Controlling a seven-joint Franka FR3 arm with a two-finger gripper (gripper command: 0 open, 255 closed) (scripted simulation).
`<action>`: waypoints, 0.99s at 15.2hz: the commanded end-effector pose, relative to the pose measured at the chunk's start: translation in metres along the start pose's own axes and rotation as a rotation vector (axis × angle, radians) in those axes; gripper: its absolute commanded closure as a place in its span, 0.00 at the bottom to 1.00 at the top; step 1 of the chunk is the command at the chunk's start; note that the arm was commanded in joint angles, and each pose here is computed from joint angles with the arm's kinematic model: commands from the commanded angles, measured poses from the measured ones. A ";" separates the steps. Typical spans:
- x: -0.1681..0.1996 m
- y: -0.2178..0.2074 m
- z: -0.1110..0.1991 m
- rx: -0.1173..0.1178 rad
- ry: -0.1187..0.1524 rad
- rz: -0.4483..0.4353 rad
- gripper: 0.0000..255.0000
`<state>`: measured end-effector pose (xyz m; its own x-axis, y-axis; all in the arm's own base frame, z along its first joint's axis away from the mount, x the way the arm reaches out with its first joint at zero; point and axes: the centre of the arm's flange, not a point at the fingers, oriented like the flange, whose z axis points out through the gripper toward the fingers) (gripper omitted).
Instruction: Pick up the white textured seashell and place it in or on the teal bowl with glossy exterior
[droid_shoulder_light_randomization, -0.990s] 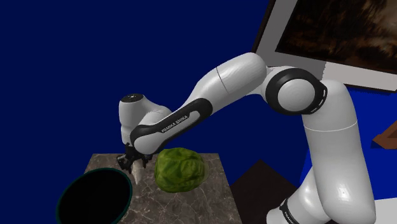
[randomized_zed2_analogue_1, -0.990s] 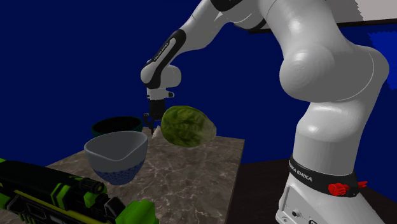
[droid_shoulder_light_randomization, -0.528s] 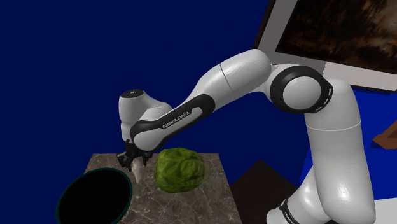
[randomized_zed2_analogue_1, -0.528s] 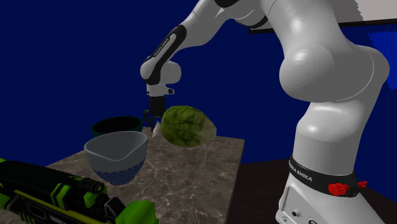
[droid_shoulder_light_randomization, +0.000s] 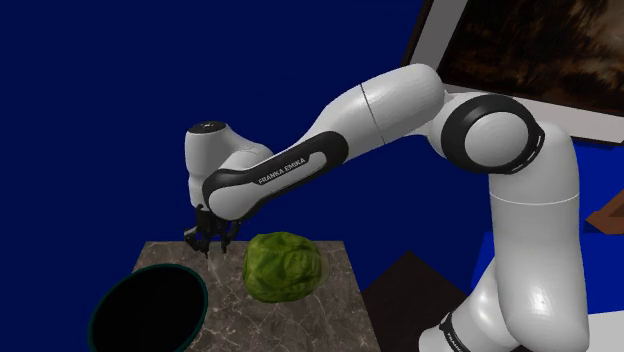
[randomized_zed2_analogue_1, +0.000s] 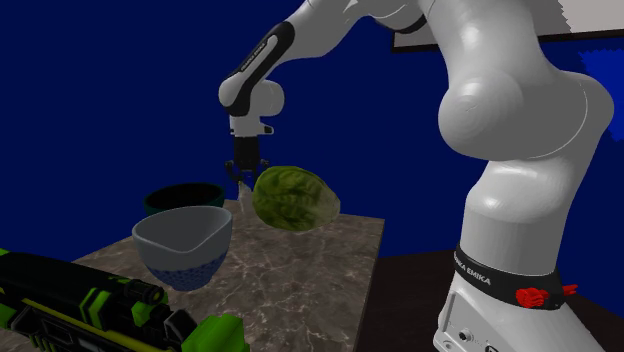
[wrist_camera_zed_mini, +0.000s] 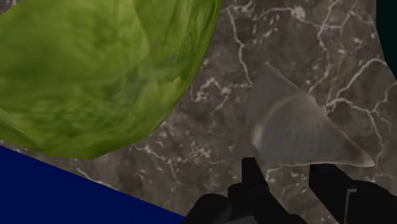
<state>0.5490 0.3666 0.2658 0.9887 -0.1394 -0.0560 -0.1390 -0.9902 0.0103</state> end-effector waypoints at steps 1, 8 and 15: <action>0.000 -0.001 -0.010 0.000 0.000 0.000 1.00; -0.018 0.007 -0.013 0.043 0.071 -0.012 0.00; -0.035 0.018 0.034 0.107 0.178 -0.029 0.00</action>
<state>0.5083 0.3520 0.2407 0.9857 -0.1175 0.1206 -0.1065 -0.9899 -0.0937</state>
